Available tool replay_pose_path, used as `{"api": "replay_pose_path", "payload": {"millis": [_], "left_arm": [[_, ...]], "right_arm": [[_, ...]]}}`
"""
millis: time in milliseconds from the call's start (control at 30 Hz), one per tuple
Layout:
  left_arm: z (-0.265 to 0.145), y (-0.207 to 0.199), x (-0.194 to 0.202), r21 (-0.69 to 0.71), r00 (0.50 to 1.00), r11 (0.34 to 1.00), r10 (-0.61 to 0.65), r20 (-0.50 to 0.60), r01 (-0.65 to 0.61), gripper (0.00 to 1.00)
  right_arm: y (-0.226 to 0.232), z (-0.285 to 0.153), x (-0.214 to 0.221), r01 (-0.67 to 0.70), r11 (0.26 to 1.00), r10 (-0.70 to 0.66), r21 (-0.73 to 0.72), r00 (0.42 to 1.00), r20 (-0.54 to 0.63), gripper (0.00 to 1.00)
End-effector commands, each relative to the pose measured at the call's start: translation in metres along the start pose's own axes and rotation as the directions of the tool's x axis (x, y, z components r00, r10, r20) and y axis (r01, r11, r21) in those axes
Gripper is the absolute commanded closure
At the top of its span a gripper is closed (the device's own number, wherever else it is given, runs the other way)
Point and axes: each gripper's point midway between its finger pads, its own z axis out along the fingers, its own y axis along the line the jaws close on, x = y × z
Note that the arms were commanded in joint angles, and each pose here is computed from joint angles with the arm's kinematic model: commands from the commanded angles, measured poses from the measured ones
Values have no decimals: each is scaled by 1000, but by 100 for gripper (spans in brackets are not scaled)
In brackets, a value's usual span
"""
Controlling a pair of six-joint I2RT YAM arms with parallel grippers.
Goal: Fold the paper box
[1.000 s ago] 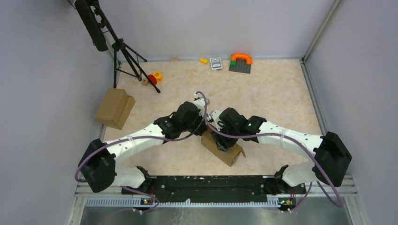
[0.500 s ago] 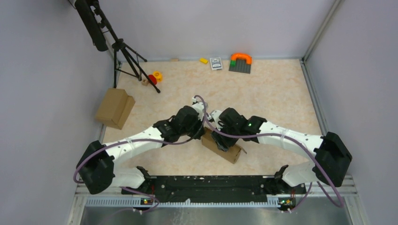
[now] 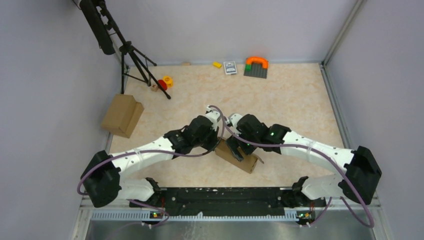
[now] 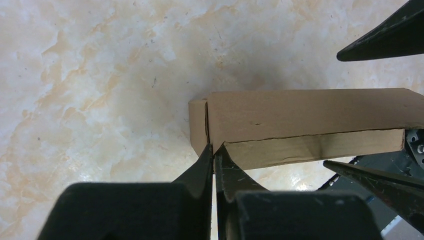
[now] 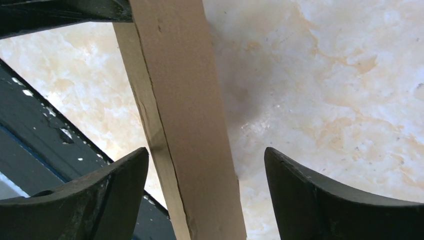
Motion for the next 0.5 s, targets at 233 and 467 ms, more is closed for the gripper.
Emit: {"api": "replay_pose_path", "payload": {"millis": [233,467], "left_arm": [[4,1,10,-51,999,999,6,-36,-8,100],[7,-2,11,-67,999,998,-12,-41,9,100]], "right_arm": [[-3,-46,-9,-87,996,84,27,991,104,11],[-16,-67,3,-264,954,257,139,964,63,14]]}}
